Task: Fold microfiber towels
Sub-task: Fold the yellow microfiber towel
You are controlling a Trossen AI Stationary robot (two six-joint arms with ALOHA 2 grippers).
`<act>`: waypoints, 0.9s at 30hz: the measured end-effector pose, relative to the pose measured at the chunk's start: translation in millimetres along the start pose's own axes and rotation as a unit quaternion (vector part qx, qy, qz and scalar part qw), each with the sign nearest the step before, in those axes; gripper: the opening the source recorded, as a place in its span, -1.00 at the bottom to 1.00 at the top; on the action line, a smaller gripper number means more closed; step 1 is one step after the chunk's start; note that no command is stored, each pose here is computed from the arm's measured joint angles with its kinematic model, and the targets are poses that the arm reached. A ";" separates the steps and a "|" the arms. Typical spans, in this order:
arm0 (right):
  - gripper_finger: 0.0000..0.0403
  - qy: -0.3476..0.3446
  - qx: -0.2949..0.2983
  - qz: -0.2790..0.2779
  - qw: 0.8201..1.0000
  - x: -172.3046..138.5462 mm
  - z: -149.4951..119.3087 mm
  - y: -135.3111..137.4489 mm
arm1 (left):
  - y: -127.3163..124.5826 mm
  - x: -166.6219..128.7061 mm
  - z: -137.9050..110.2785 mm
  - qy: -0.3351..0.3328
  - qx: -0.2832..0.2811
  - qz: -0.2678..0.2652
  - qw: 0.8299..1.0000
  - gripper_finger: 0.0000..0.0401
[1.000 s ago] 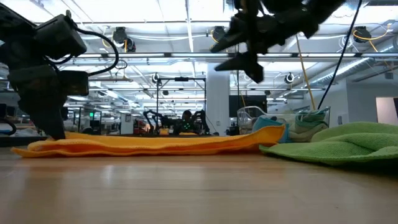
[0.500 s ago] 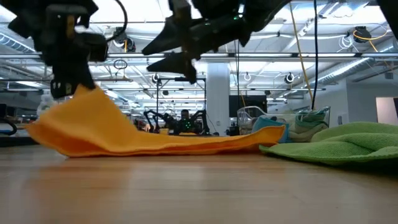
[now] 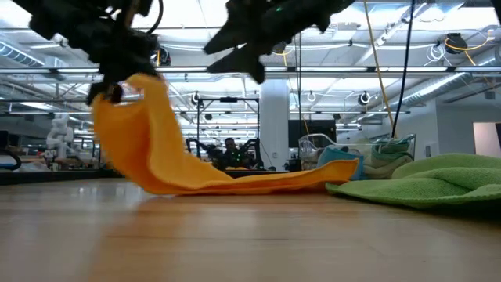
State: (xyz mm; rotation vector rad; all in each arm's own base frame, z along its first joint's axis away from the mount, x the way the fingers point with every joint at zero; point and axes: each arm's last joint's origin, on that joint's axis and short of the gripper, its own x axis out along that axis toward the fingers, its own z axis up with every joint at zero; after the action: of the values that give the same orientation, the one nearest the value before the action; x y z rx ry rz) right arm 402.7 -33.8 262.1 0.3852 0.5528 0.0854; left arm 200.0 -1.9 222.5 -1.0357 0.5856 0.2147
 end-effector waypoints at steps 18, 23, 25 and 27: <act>-0.10 0.109 0.080 -0.171 0.976 -64.0 -88.9 16.3 | -28.0 94.1 34.9 -0.030 0.028 -0.084 0.996 -0.93; -0.10 0.111 0.135 -0.148 0.973 -71.7 -118.8 11.6 | -38.1 123.7 52.8 -0.012 0.046 -0.090 0.995 -0.98; -0.10 0.119 0.151 -0.147 0.970 -76.6 -128.7 10.3 | -40.6 133.2 61.1 -0.010 0.041 -0.092 0.995 -0.96; -0.10 0.121 0.161 -0.149 0.968 -82.6 -136.2 9.4 | -41.4 142.3 68.8 -0.009 0.039 -0.094 0.995 -0.93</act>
State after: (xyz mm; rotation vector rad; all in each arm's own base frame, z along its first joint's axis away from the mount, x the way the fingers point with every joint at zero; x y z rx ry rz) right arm 260.9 5.3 200.2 0.6071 0.8659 -0.2542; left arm 360.2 21.6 200.7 -1.0062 0.4736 0.0358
